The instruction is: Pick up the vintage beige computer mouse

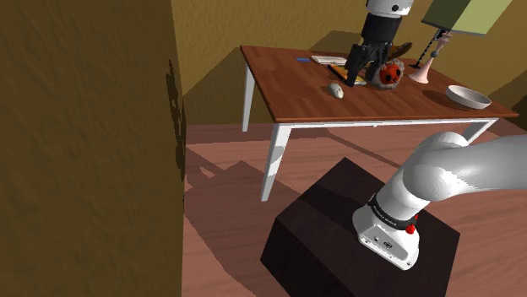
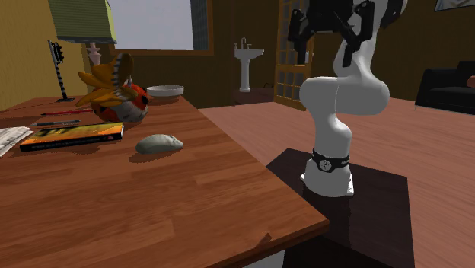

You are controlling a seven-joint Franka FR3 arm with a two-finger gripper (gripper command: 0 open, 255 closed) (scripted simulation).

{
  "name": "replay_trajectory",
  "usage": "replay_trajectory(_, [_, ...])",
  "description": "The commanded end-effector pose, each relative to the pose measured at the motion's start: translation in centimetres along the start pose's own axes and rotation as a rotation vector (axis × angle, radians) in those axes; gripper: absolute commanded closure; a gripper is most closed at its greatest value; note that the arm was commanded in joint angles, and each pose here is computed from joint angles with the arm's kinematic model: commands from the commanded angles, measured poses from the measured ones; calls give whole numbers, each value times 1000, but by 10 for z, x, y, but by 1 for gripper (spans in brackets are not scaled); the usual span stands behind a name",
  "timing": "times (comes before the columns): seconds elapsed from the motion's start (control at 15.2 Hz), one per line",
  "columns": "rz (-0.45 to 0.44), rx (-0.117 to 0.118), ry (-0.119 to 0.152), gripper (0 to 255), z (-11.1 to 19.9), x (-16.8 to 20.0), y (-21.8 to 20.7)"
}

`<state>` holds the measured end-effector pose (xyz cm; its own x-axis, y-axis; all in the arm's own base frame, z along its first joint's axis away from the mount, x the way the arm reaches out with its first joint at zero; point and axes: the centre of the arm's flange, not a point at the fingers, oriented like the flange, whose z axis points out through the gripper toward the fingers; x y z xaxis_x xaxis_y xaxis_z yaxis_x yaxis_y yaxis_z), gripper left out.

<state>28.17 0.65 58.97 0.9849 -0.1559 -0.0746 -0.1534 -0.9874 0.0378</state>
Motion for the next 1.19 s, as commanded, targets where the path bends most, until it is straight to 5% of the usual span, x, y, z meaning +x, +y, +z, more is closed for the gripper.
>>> replay_trajectory(0.0, [0, 0, 0, 0, 0, 0, 0])
replay_trajectory(1.12, [118, -3, 179, 0, 92, 105, 155])
